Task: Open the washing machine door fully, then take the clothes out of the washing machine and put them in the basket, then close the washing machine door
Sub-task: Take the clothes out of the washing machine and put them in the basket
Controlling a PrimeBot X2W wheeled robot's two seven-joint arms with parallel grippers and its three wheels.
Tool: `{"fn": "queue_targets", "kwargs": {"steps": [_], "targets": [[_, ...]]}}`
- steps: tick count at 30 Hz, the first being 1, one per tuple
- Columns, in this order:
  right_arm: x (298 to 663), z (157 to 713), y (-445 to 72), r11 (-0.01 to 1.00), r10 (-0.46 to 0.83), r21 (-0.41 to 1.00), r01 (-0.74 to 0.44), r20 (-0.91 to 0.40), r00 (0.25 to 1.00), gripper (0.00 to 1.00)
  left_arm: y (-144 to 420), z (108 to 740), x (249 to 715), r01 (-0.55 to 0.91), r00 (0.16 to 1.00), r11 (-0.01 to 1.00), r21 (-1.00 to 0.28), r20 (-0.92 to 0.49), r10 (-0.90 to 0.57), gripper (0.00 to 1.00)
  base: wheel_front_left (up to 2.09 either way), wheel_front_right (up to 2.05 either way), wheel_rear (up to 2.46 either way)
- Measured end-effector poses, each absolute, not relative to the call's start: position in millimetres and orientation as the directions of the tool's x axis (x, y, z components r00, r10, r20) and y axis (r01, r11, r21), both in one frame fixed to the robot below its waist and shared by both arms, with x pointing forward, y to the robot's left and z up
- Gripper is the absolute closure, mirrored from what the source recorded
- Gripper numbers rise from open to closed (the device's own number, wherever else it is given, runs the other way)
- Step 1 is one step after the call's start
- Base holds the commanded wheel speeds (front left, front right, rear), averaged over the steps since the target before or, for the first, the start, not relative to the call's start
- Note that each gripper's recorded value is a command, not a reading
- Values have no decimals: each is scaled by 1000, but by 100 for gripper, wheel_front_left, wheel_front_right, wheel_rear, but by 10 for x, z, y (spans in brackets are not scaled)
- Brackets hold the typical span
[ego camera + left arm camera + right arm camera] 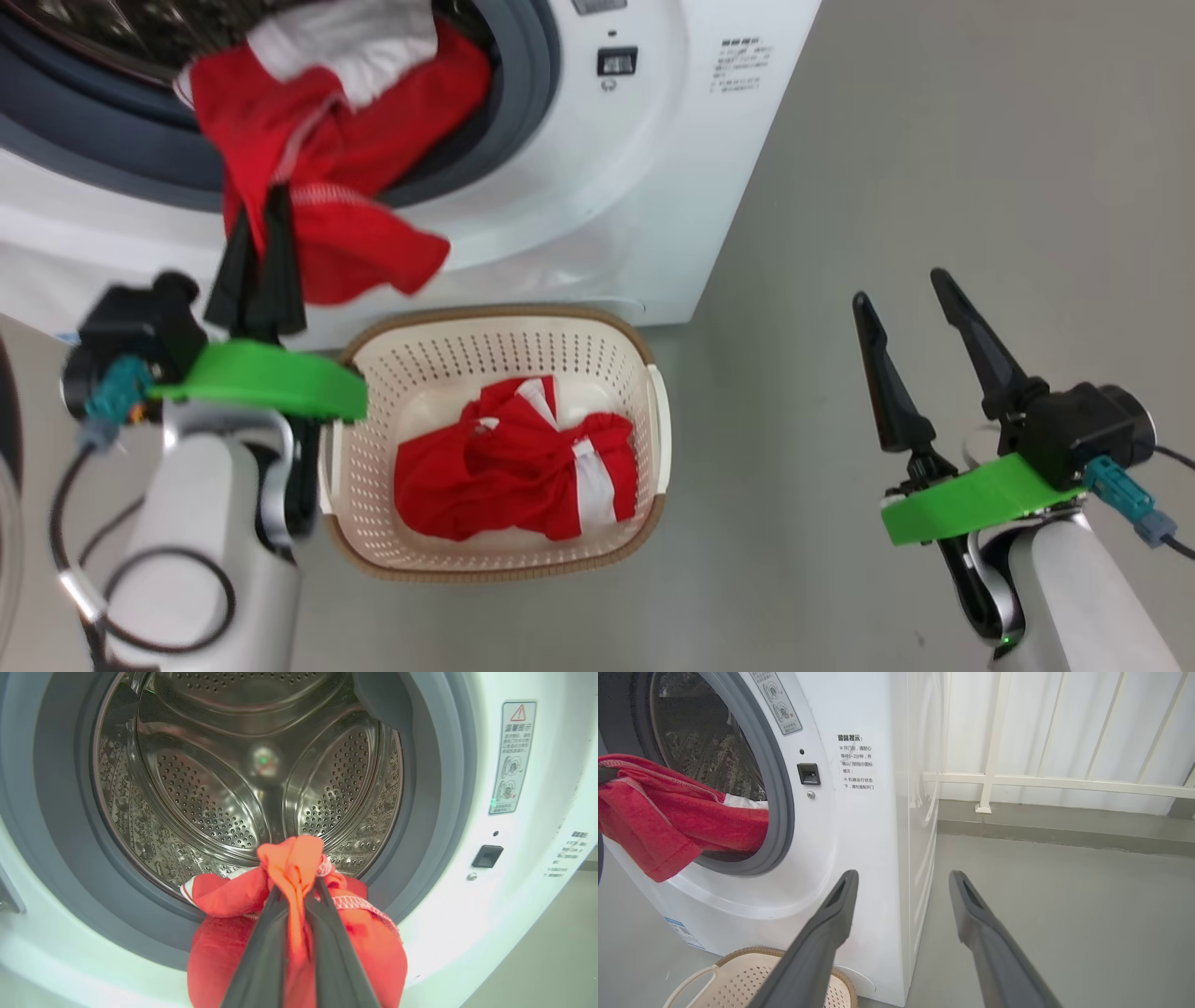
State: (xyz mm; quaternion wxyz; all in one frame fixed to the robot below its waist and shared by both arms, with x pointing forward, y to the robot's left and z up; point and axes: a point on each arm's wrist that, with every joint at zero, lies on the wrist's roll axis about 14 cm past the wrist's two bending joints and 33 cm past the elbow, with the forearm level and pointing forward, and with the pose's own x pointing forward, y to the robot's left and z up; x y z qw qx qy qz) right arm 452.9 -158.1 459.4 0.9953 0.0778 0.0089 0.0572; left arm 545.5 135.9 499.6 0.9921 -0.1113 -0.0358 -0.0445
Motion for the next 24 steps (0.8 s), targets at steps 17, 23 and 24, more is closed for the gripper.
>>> {"fn": "queue_targets", "kwargs": {"steps": [17, 23, 24], "targets": [[4185, 4919, -1564, 980, 115, 156, -122, 54, 992, 0, 1539, 5178, 4658, 54, 994, 973, -223, 107, -30, 100, 0, 0, 0], [4093, 4976, -1585, 981, 108, 155, -118, 66, 992, 0, 1528, 5182, 4450, 54, 994, 974, -222, 107, -31, 100, 0, 0, 0], [4080, 4979, -1587, 981, 108, 155, -117, 66, 992, 0, 1529, 5185, 4430, 53, 994, 973, -223, 108, -29, 100, 0, 0, 0]]}}
